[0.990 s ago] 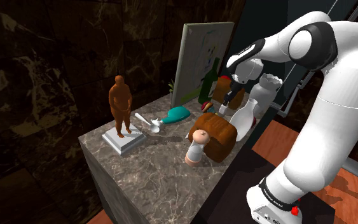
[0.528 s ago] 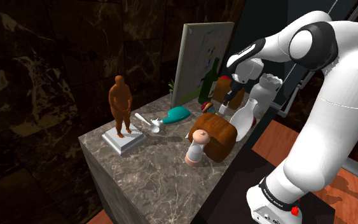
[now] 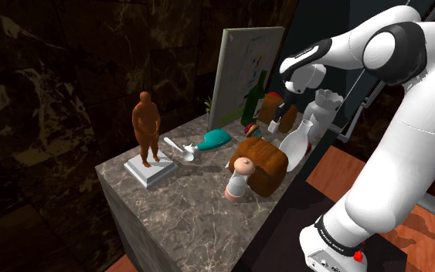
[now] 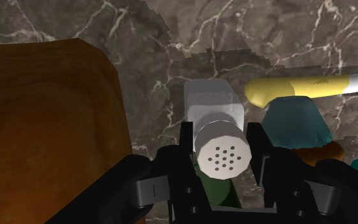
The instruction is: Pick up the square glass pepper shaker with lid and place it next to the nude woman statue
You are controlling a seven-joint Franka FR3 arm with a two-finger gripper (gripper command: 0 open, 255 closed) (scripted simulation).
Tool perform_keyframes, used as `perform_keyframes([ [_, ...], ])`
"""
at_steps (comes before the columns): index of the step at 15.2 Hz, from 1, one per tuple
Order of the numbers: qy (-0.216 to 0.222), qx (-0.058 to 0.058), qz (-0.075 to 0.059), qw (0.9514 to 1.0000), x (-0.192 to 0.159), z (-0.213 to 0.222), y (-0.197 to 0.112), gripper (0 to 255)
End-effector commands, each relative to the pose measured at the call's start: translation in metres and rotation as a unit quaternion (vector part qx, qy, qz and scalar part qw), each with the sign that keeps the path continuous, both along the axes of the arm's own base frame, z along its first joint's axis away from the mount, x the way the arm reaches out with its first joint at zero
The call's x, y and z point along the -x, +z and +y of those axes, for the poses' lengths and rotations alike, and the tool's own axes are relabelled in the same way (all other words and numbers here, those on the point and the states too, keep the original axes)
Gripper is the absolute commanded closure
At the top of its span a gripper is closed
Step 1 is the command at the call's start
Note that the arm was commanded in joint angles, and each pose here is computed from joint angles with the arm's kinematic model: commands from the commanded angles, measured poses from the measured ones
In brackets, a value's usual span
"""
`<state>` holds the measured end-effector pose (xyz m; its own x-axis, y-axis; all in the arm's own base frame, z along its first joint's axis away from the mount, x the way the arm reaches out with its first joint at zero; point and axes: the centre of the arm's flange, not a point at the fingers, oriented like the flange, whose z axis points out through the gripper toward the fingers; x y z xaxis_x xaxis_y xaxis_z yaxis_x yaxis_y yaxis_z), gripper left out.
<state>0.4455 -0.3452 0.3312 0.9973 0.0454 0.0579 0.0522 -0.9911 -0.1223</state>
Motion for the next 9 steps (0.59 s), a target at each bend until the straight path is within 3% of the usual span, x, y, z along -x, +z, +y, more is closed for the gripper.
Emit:
perform_keyframes([
  [1, 0.0, 0.0, 0.0, 1.0, 0.002, 0.0, 0.011, 255],
  [9, 0.0, 0.0, 0.0, 1.0, 0.002, 0.0, 0.053, 255],
])
